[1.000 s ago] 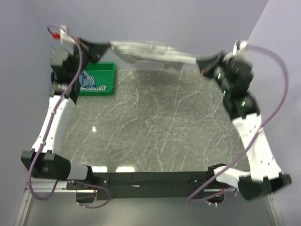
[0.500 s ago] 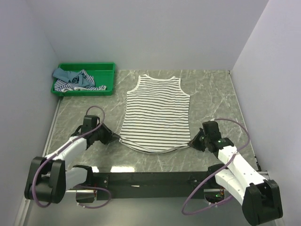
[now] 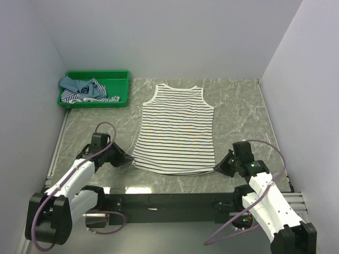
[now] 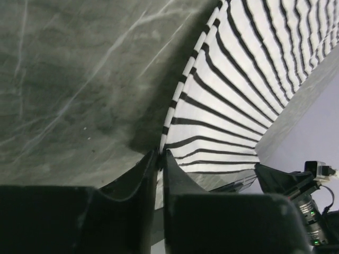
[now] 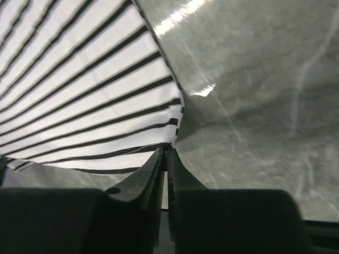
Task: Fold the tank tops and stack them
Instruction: Flatten the tank top out
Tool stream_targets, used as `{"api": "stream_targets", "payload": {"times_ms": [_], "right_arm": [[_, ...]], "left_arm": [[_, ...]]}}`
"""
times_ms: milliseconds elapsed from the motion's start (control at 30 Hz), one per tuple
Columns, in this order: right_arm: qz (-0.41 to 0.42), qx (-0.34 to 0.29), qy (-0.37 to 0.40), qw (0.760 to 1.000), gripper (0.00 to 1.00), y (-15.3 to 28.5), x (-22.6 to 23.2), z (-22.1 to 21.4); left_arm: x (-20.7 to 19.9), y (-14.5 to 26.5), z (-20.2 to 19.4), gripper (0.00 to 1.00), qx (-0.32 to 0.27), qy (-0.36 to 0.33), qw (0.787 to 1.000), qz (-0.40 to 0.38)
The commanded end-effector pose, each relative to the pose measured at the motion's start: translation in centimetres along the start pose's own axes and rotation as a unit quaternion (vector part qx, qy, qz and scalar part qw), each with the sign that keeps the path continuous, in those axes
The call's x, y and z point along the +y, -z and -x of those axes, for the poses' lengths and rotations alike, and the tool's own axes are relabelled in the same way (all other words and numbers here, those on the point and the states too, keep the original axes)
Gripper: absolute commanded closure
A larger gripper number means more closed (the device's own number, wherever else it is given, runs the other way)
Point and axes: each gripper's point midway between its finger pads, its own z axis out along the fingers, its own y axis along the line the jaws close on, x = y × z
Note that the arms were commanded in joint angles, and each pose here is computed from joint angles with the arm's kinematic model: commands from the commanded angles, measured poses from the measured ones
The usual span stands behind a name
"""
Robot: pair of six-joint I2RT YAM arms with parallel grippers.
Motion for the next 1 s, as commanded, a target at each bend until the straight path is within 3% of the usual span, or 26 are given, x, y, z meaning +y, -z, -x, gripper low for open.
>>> {"api": "stream_targets", "payload": {"times_ms": [0,33,67,133,200,233,333,433,467,533,733,867,967], "right_arm": [[-0.027,0.023,-0.004,0.999,0.86,1.0,-1.3,-1.0],[-0.031,0.021,-0.003,0.999,0.78,1.2,-1.4,-0.9],[-0.037,0.022,0.006,0.999,0.62,1.7,-1.5,-0.9],[-0.043,0.011,0.021,0.999,0.53,2.4,-1.4,-0.3],[-0.034,-0.017,0.038,0.999,0.45,3.6,-0.5,1.0],[-0.018,-0.028,0.046,0.998,0.43,4.0,0.3,1.4],[0.075,-0.046,0.067,0.994,0.41,4.7,5.7,2.3],[0.085,-0.072,0.1,0.989,0.41,4.2,10.6,2.6],[0.093,-0.057,0.148,0.983,0.43,4.1,12.5,0.3],[0.077,-0.074,0.173,0.979,0.46,3.0,15.8,0.1],[0.115,-0.059,0.281,0.951,0.5,0.1,26.9,-7.6],[0.105,-0.024,0.359,0.927,0.55,-3.3,30.4,-15.3],[0.089,-0.008,0.391,0.916,0.57,-6.1,31.6,-18.8]], "left_arm": [[-1.1,1.0,0.1,0.84,0.005,-0.03,1.0,-0.007],[-1.0,1.2,-0.1,0.7,0.01,-0.032,0.999,-0.003],[-1.0,1.3,0.0,0.62,0.009,-0.035,0.999,0.002],[-1.7,1.7,0.6,0.5,0.0,-0.05,0.999,-0.002],[-2.6,2.5,1.4,0.47,-0.017,-0.06,0.998,0.002],[-3.0,2.8,2.0,0.38,-0.03,-0.065,0.997,0.003],[-5.4,3.8,4.5,0.36,-0.073,-0.083,0.994,-0.006],[-8.9,4.2,6.9,0.39,-0.096,-0.097,0.99,-0.036],[-10.9,4.2,8.1,0.4,-0.099,-0.111,0.987,-0.053],[-12.9,4.5,9.4,0.46,-0.101,-0.13,0.984,-0.063],[-19.4,9.0,14.5,0.48,-0.171,-0.163,0.967,-0.093],[-23.6,13.2,16.3,0.48,-0.23,-0.15,0.949,-0.153],[-24.6,14.8,16.8,0.48,-0.24,-0.149,0.946,-0.161]]}}
